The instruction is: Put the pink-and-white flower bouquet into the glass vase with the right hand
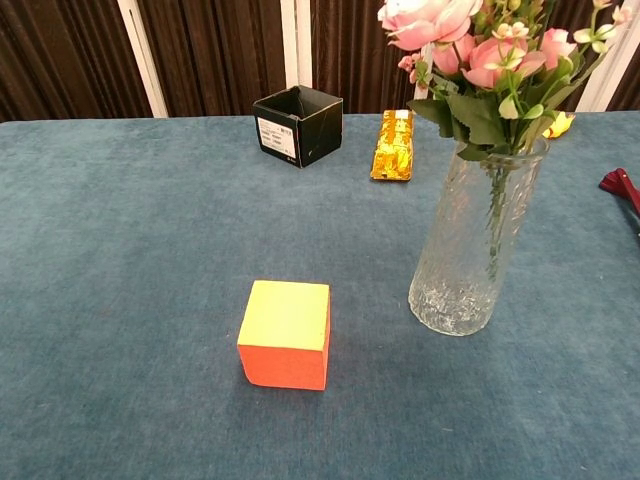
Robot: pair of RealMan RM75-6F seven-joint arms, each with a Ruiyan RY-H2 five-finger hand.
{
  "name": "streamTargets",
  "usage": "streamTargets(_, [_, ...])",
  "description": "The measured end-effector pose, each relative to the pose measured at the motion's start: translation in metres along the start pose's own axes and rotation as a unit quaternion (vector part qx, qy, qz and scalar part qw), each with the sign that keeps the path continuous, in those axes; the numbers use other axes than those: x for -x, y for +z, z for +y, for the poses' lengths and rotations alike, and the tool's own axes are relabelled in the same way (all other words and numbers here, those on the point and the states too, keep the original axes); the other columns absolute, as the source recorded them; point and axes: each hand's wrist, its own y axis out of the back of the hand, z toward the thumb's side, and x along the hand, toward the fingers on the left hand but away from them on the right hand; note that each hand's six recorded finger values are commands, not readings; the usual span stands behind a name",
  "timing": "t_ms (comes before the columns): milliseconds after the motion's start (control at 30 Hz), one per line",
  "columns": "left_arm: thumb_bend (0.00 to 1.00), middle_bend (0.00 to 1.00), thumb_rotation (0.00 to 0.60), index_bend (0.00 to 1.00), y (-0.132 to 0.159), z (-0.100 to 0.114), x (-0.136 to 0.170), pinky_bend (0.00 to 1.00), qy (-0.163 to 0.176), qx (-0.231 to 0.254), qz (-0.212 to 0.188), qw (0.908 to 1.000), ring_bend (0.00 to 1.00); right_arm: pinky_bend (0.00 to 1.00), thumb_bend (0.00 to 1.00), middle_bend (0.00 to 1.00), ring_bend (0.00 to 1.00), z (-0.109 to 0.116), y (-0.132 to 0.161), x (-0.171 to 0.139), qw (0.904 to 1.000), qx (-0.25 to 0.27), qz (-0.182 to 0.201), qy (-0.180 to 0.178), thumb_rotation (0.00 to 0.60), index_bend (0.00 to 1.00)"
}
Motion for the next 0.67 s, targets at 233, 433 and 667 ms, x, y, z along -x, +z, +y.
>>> streamTargets(233, [0.25, 0.0, 0.6, 0.1, -0.005, 0.003, -0.002, 0.02, 0.002, 0.008, 0.003, 1.0, 0.0, 0.0, 0.07, 0.07, 0.03, -0.01, -0.008, -0.045, 0.9774, -0.176, -0.062, -0.1, 0.6, 0.16])
streamTargets(433, [0.25, 0.0, 0.6, 0.1, -0.009, 0.006, -0.003, 0.02, 0.006, 0.011, 0.008, 0.9999, 0.0, 0.0, 0.07, 0.07, 0.02, -0.027, -0.006, -0.078, 0.9608, -0.216, -0.097, -0.144, 0.6, 0.16])
streamTargets(667, [0.25, 0.0, 0.6, 0.1, -0.005, 0.003, -0.004, 0.02, 0.003, 0.007, -0.001, 1.0, 0.0, 0.0, 0.07, 0.07, 0.02, -0.028, -0.01, -0.087, 0.961, -0.226, -0.101, -0.123, 0.6, 0.16])
